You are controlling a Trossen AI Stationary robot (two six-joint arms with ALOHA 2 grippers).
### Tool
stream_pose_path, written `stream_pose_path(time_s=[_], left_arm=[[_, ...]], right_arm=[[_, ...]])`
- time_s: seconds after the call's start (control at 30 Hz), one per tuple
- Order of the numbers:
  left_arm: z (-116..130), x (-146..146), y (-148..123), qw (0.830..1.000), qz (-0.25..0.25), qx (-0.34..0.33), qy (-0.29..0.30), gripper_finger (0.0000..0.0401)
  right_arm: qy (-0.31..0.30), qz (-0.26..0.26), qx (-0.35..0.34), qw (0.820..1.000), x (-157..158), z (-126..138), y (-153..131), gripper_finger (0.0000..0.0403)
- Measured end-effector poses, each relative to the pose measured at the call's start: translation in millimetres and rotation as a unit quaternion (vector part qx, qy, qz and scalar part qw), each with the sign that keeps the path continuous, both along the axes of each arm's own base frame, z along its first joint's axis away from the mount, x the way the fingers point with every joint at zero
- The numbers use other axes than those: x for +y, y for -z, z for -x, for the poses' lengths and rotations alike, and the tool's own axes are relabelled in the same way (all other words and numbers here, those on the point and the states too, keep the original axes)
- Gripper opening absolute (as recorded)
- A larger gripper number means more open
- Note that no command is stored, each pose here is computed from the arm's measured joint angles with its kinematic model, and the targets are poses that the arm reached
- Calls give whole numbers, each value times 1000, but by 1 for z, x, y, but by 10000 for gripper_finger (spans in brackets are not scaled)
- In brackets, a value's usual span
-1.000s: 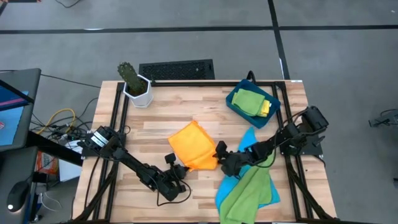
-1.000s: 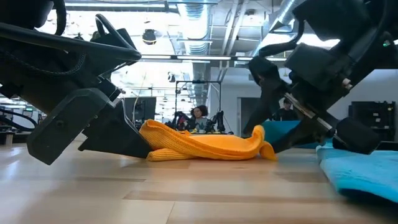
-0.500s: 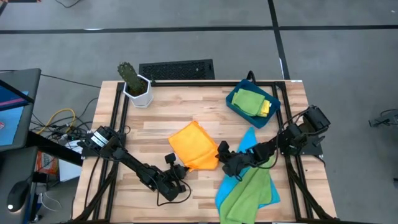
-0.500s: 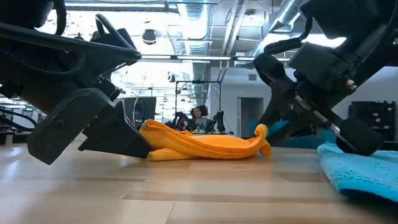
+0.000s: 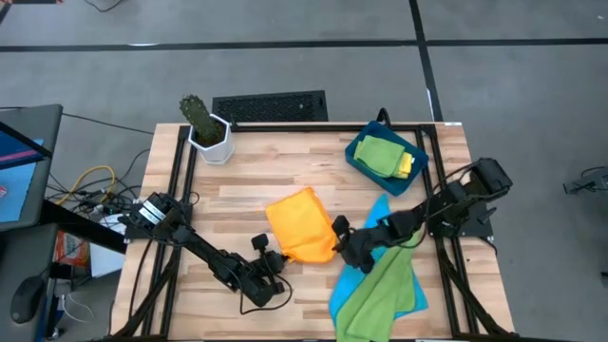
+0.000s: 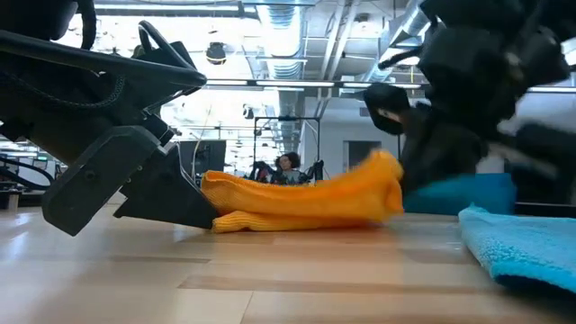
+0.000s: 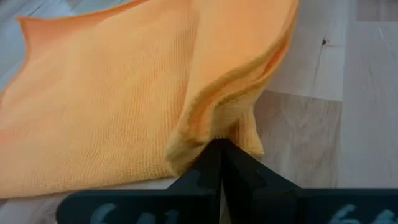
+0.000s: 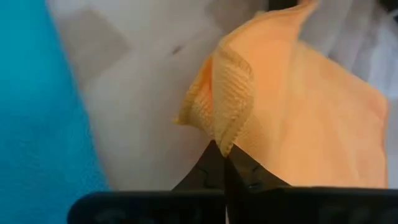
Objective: Fold microfiber towels
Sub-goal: Fold the orange microfiber cloth
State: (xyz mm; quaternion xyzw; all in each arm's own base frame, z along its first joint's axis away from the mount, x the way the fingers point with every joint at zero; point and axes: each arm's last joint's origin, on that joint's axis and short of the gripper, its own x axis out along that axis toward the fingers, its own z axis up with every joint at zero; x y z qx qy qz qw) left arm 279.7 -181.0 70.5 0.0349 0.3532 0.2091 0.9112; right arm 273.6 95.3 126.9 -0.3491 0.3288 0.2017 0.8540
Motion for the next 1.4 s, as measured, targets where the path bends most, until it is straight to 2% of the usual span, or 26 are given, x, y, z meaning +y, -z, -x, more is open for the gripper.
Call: stream_pose_path(time_s=[0.2,0.37,0.47,0.77,1.17,1.4], left_arm=[[0,0,0,1000,1,1,1,0],[0,-1,0,1000,5,0,-1,0],[1,-1,0,1000,7,0,-2,0],[3,-3,0,1000,8,0,0,0],[3,-3,0,1000,9,0,0,0],[3,-3,0,1000,12,-2,-3,0]], right_arm=[[51,-43,-12,998,-31,-3,-22,16],[62,-152,33,986,-58,-9,-12,16],[88,-177,40,979,-70,-15,-2,25],[122,-195,26,973,-88,-20,2,26],[136,-200,2,970,-95,-25,2,80],[172,-190,-31,966,-111,-27,-2,138]])
